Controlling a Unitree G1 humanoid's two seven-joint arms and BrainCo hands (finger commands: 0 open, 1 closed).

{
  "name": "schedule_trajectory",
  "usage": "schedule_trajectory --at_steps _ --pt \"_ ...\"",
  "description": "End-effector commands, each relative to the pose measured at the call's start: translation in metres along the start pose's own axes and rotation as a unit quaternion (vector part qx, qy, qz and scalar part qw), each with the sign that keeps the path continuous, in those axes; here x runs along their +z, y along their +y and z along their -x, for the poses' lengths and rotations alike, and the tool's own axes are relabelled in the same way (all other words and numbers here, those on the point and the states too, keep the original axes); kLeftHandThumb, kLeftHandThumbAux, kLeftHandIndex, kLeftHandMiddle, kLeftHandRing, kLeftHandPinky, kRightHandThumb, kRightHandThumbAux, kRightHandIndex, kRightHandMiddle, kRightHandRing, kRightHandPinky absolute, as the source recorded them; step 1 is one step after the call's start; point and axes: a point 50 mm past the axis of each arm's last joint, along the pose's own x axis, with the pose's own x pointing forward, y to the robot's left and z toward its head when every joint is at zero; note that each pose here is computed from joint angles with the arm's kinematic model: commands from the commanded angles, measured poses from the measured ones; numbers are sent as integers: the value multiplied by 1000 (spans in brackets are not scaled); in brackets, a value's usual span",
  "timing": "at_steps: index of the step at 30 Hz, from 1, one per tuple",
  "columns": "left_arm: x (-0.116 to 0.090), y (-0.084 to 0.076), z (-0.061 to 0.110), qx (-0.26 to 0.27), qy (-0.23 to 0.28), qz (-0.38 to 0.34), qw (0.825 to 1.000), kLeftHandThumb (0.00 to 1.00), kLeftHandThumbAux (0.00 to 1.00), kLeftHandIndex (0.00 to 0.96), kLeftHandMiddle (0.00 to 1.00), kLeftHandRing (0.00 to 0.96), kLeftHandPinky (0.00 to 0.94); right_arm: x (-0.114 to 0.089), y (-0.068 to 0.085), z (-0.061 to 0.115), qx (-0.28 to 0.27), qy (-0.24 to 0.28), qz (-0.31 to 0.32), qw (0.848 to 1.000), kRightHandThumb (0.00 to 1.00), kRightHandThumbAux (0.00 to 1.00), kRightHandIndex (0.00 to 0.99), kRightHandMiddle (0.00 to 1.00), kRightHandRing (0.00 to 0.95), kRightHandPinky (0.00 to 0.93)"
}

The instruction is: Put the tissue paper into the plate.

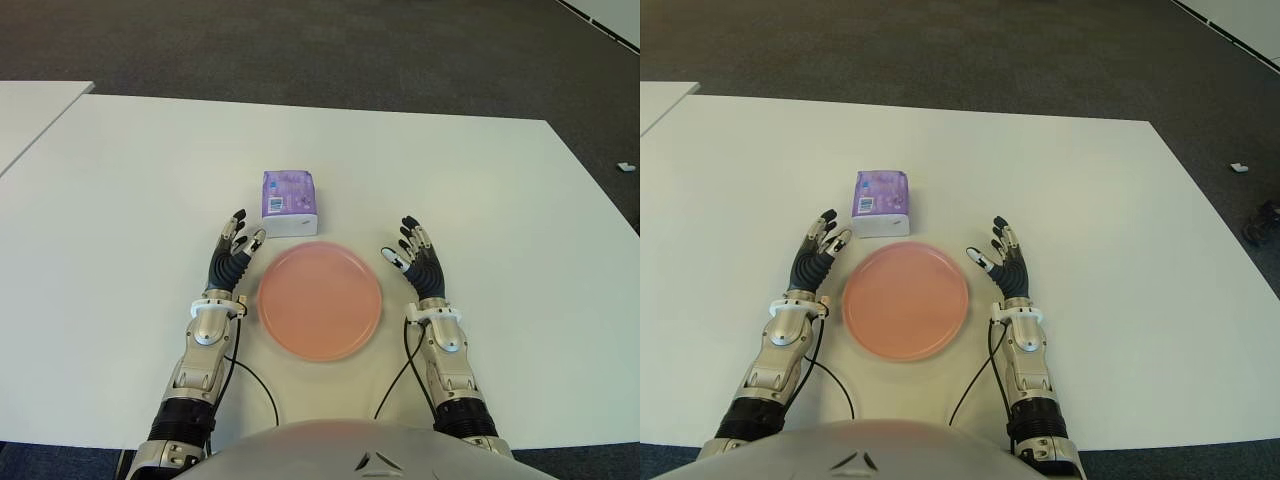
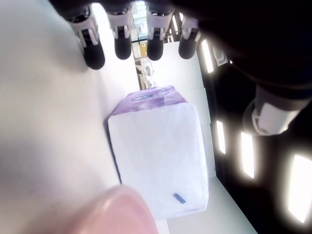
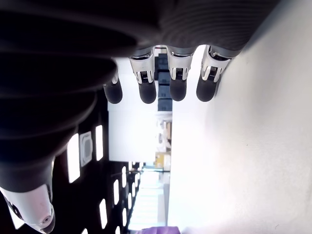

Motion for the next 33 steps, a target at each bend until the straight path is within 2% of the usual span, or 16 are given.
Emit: schedule_trajectory --at_steps 1,27,33 --pt "-4 0 1 -1 15 -2 1000 0 439 0 0 0 0 -35 0 23 -3 99 -3 995 0 662 0 0 0 0" --pt "-4 1 0 -2 14 -5 1000 0 440 0 0 0 0 -36 0 23 -5 99 -7 995 0 665 0 0 0 0" --pt "24 28 -30 23 -42 -36 998 0 453 0 0 0 0 -37 1 21 -5 101 -8 995 0 667 0 0 0 0"
